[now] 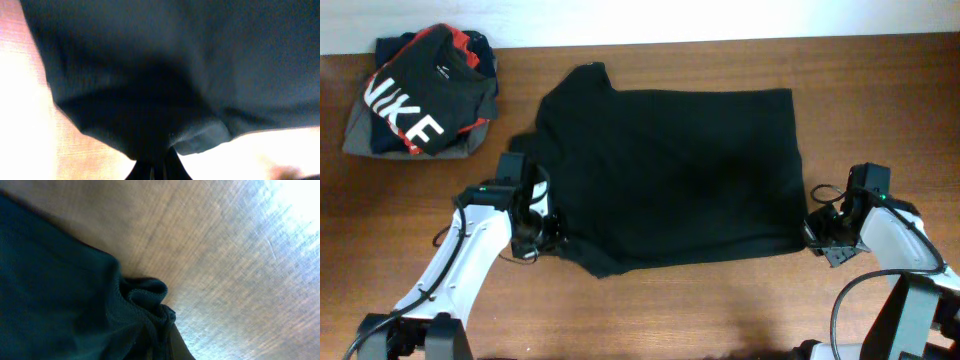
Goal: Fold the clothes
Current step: 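Carry the hem up to the shirt's middle with both grippers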
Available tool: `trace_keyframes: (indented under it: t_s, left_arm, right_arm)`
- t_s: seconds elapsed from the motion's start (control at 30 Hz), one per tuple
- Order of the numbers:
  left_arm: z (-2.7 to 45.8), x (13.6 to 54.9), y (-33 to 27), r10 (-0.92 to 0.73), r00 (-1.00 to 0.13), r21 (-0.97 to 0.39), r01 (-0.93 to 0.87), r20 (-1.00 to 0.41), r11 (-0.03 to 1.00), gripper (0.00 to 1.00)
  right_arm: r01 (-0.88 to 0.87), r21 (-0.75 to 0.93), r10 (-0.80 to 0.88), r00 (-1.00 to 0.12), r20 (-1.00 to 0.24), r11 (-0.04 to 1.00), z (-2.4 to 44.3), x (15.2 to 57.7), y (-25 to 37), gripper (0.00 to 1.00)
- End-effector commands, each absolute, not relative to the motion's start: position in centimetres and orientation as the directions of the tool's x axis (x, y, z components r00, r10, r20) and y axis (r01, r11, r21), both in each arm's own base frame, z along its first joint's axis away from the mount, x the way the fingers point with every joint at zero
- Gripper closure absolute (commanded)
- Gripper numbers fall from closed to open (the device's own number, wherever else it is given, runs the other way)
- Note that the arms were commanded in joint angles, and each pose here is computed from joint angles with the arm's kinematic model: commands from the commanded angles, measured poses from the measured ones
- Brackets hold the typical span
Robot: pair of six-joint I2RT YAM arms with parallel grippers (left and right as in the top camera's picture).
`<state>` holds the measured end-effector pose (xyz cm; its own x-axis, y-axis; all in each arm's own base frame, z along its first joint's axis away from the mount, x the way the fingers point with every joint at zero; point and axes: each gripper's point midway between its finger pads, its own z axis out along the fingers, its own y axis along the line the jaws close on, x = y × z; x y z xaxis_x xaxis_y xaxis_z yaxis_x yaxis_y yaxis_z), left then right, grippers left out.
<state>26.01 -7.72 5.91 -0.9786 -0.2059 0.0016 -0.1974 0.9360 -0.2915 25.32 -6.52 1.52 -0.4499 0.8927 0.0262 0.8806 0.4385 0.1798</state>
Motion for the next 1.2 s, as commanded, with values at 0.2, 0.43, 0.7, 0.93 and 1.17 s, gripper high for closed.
trace_keyframes:
  t_s: [0.2,0.43,0.7,0.93,1.17]
  left_arm:
    - [7.9,31.3,-8.6,-0.191,-0.956,-0.357,-0.101,-0.224,0.928,0.99]
    - [9.7,33.9,-8.9,-0.194,-0.926,-0.377,-0.062,-0.323,0.924,0.99]
    - [11.6,35.7,-7.1,-0.205,-0.896,-0.29,-0.091,-0.394,0.953,0.99]
    - [11.9,36.7,-6.0,-0.212,-0.871,-0.237,-0.114,-0.444,0.965,0.99]
    - [11.5,37.6,-4.4,-0.216,-0.851,-0.16,-0.157,-0.479,0.975,0.99]
  right_arm:
    - [0.875,0.258,0.909,-0.416,-0.036,0.41,2.8,28.0,-7.5,0.96]
    - [0.882,0.273,0.92,-0.389,-0.042,0.385,2.9,28.5,-7.6,0.96]
    - [0.863,0.322,0.917,-0.395,-0.05,0.389,3.6,29.7,-7.5,0.96]
    - [0.823,0.405,0.913,-0.4,-0.083,0.398,4.5,31.9,-7.6,0.96]
    - [0.764,0.468,0.891,-0.43,-0.145,0.445,5.4,34.2,-6.8,0.96]
